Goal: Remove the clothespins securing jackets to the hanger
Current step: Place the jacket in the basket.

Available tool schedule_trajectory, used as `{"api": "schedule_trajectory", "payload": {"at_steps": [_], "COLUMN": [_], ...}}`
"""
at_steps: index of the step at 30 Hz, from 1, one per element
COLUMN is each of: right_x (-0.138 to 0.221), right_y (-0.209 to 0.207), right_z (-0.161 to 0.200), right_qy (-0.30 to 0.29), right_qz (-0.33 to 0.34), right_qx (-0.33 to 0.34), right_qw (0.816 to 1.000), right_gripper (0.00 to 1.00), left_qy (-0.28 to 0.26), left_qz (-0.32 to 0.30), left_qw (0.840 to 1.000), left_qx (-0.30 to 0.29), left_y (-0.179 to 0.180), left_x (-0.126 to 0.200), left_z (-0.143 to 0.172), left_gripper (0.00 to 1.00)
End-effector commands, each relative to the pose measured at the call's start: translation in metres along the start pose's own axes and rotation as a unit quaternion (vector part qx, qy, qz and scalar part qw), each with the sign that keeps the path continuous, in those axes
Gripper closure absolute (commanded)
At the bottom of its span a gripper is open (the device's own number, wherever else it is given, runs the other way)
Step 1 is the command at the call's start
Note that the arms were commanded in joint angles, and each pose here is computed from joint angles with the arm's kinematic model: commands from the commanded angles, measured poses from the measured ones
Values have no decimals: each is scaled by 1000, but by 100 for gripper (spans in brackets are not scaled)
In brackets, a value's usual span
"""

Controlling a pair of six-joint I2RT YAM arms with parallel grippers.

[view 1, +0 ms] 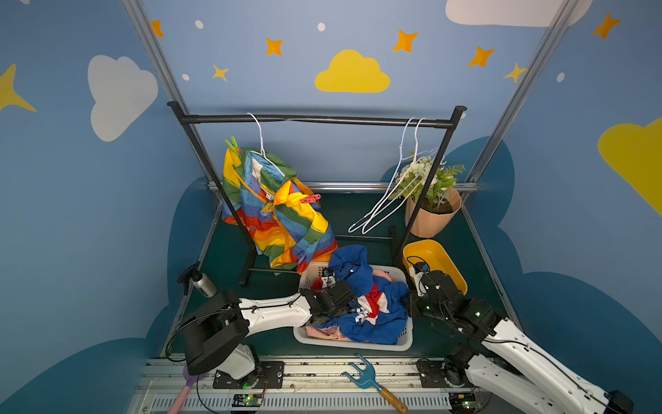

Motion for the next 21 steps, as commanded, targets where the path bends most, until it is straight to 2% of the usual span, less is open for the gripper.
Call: {"api": "schedule_trajectory", "payload": {"at_steps": [1,4,7,10,14,17,21], "right_x": [1,-16,-38,-63,-94,-116,-135], "right_y": [25,31,27,18,11,3,-12], "right_z": [-4,4,8,6,6,11,15], "right_qy": [3,22,36,30,54,84,90], "right_qz": [-51,-34,0,31,54,88,114], "right_qx": [9,16,-7,-30,-45,-45,-65], "right_qw": [999,999,999,999,996,992,987], "right_gripper": [88,87,76,78,75,71,68], "left_qy": [39,38,33,26,22,28,65], "left_qz": [-60,-63,-61,-55,-55,-79,-118], "left_qw": [997,997,997,998,998,996,990], "left_qx": [-25,-26,-23,-20,-26,-43,-37], "left_y": [28,29,29,30,31,35,48], "left_x": [-11,-10,-7,-4,-2,-2,-13], "left_z": [25,24,22,22,21,24,42], "left_gripper": [38,38,38,38,37,37,35]}}
Point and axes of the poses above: each gripper's point midway between its finger pads, its own x axis back along the fingers, its own y axis along the line the jaws close on, z = x × y, the point moved 5 cm from there along x, back along the fingers, and after that the axes turned 13 degrees about -x, right-handed, at the moved point
